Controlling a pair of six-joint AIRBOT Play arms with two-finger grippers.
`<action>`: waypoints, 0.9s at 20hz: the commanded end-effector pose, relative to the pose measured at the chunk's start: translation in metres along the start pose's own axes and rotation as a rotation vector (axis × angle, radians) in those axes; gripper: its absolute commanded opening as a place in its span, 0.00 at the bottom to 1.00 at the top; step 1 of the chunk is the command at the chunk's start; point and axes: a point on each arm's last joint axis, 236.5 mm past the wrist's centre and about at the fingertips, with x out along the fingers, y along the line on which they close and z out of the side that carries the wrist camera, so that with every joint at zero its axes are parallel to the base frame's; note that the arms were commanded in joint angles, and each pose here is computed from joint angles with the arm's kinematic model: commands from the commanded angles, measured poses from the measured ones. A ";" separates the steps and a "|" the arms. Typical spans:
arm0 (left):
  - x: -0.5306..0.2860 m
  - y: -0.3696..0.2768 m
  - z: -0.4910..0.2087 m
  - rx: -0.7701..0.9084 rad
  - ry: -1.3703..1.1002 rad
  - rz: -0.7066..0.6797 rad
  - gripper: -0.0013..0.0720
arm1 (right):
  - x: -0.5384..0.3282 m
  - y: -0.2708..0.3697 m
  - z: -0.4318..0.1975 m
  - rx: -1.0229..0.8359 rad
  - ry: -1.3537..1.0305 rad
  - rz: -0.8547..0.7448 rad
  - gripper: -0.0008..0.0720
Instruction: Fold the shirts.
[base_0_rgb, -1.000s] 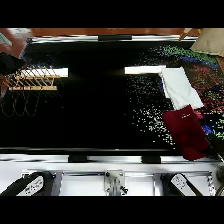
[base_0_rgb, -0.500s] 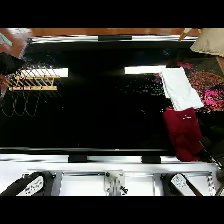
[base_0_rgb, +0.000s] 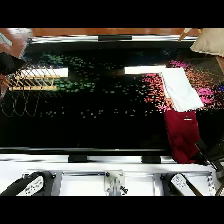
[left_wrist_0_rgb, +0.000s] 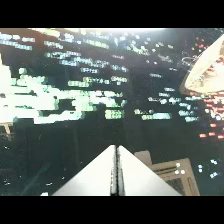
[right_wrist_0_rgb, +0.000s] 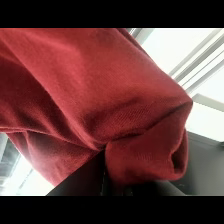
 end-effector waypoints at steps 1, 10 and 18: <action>0.000 0.000 0.000 0.000 0.001 0.001 0.06 | 0.003 -0.004 -0.001 -0.004 0.006 -0.013 0.14; 0.000 0.000 0.000 0.000 0.001 0.001 0.06 | 0.003 -0.007 0.003 -0.006 -0.011 -0.027 0.14; 0.000 0.000 0.000 0.000 0.001 0.001 0.06 | -0.021 -0.043 -0.004 -0.108 0.016 -0.187 0.67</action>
